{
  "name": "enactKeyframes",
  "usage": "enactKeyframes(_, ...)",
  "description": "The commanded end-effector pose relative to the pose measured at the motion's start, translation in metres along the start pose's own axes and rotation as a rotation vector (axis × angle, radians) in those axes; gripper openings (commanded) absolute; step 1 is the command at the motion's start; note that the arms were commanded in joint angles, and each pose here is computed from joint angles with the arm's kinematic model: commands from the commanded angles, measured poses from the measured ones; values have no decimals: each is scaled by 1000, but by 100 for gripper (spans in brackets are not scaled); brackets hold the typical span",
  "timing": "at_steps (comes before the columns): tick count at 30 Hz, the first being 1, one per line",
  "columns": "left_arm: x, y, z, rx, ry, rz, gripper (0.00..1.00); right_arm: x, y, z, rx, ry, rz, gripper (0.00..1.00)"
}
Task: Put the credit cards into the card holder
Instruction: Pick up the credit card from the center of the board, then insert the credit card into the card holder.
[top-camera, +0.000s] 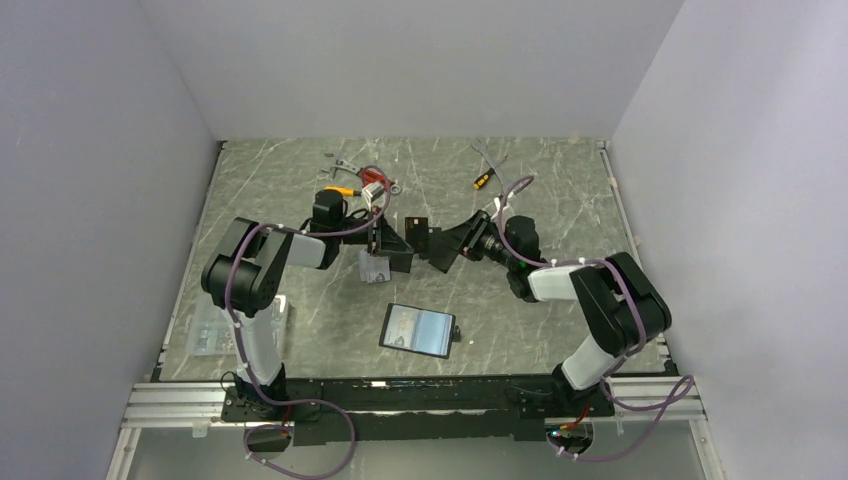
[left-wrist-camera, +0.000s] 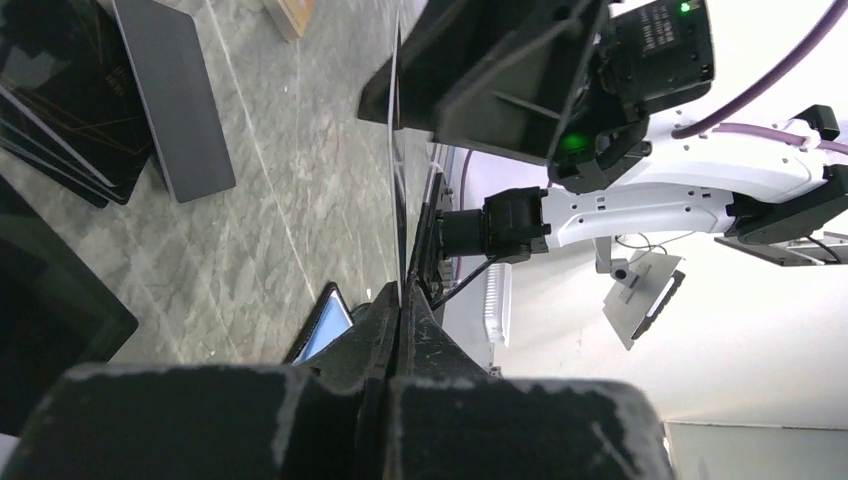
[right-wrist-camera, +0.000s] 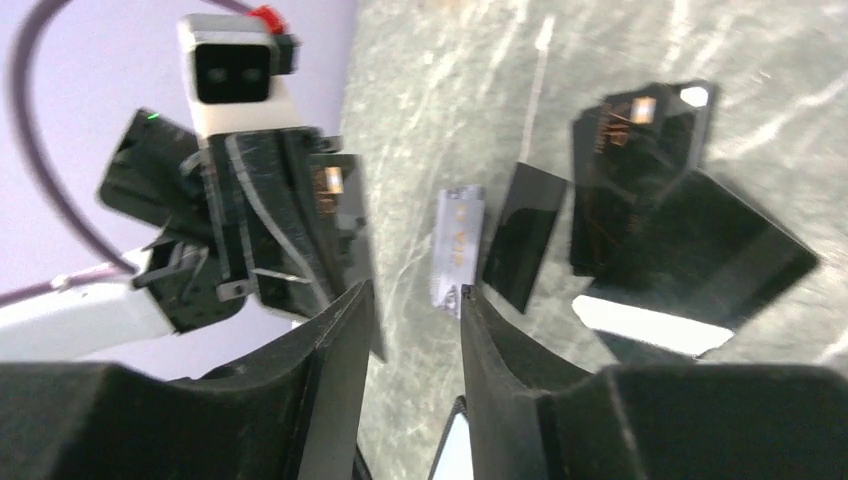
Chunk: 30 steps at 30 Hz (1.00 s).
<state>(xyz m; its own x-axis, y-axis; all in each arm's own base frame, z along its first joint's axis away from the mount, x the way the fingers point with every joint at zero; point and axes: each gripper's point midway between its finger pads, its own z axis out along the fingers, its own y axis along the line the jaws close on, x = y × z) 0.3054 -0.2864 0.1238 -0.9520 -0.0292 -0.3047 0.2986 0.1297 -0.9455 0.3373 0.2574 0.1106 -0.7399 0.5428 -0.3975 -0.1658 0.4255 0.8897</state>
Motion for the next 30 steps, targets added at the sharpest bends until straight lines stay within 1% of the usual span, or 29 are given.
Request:
enactKeyframes(1, -7, -33, 5, 82, 18, 135, 0, -8, 47, -14, -151, 9, -134, 42)
enactKeyframes(5, -5, -42, 6, 105, 30, 149, 0, -5, 67, -20, -238, 37, -157, 48)
enactKeyframes(8, -3, -51, 8, 139, 43, 160, 0, -2, 71, -18, -267, 65, -140, 50)
enactKeyframes(12, -1, -58, 9, 164, 54, 182, 0, -1, 75, -16, -302, 75, -127, 51)
enactKeyframes(14, 1, -59, 9, 166, 62, 181, 0, 0, 78, -15, -319, 76, -115, 49)
enactKeyframes(16, 2, -59, 10, 167, 64, 180, 0, -1, 81, -16, -338, 74, -102, 44)
enactKeyframes(18, 5, -57, 12, 162, 69, 176, 0, -2, 85, -15, -363, 69, -82, 36)
enactKeyframes(19, 6, -57, 12, 160, 69, 179, 0, -2, 86, -15, -374, 73, -70, 30)
enactKeyframes(23, 15, -51, 17, 114, 85, 179, 0, 1, 89, -14, -390, 91, -54, 1)
enactKeyframes(24, 16, -48, 17, 93, 85, 181, 3, 3, 88, -17, -381, 94, -54, 0)
enactKeyframes(26, 15, -43, 17, 45, 90, 189, 18, 9, 83, -24, -344, 106, -60, 0)
enactKeyframes(27, 18, -39, 15, 6, 104, 166, 26, 13, 78, -28, -310, 120, -66, 0)
enactKeyframes(28, 17, -39, 14, -21, 107, 180, 33, 17, 71, -33, -265, 132, -87, 0)
enactKeyframes(30, 18, -41, 9, -62, 117, 228, 42, 31, 55, -46, -165, 173, -104, 0)
